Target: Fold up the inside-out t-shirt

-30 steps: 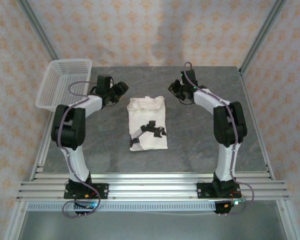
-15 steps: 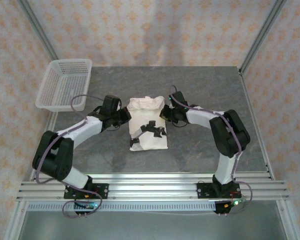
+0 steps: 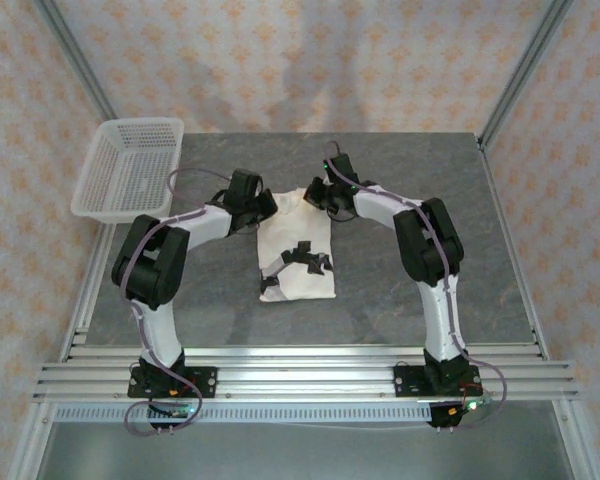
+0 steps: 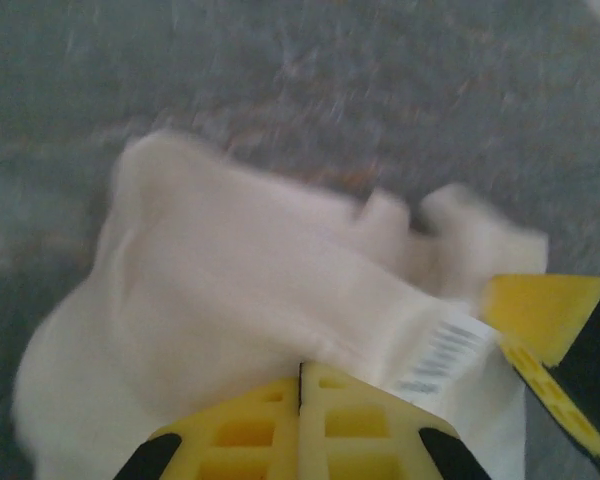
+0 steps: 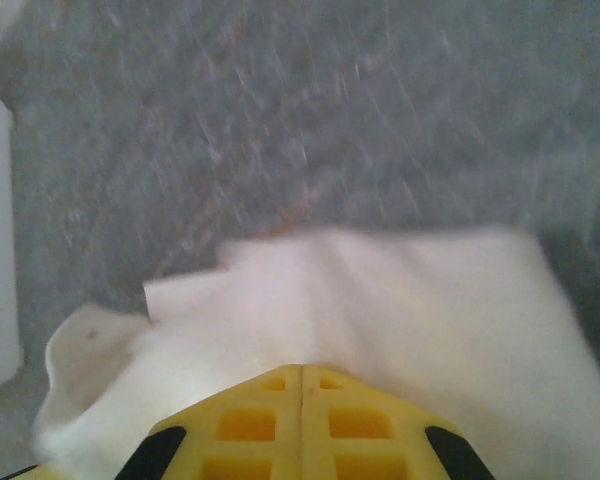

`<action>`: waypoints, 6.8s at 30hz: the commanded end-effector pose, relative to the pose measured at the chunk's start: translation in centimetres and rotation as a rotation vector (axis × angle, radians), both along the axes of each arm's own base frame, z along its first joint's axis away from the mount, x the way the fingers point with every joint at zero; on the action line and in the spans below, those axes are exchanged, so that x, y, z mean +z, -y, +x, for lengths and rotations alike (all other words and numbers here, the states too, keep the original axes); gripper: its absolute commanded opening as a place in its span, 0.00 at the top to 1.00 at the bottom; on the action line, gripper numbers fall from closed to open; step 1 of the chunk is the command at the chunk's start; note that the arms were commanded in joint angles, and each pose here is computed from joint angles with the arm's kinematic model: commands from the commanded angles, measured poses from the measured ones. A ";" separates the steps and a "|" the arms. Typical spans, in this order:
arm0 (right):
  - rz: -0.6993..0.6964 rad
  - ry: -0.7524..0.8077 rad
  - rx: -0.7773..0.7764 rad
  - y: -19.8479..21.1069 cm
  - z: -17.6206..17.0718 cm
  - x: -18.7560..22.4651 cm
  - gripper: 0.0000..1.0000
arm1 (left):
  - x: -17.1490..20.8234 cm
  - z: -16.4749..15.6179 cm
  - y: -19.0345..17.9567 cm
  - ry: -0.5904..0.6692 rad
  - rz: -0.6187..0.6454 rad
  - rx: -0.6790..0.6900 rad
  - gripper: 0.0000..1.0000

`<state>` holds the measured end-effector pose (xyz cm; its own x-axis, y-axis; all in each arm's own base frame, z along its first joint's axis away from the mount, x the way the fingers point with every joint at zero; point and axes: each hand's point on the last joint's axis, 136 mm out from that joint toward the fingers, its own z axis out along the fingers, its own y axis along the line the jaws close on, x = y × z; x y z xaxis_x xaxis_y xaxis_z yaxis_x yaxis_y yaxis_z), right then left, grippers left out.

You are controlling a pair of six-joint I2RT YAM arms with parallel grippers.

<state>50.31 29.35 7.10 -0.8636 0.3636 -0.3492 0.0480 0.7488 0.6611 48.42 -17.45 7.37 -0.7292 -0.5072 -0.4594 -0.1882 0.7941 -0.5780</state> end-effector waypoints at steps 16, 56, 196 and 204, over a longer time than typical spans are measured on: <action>-0.216 0.063 -0.012 8.4 -2.5 2.5 0.47 | 4.6 -4.5 -7.6 -0.010 0.076 0.057 0.29; 0.079 -0.102 0.183 -2.8 -1.7 -3.5 0.63 | -3.6 1.8 2.4 -0.052 -0.276 -0.031 0.48; 0.223 -0.086 -0.680 19.7 -24.4 3.1 0.26 | 1.0 -5.3 26.3 0.165 -0.202 -0.305 0.47; 0.378 -0.117 -0.762 22.6 -23.4 3.1 0.23 | 9.2 -5.5 21.7 0.335 -0.119 -0.263 0.37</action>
<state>26.91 6.23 10.68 -0.3438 0.9352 -0.0846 0.5299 0.2676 0.8048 42.11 -42.44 8.35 -0.7807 -0.3330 -0.5289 0.1659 0.7055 -0.6890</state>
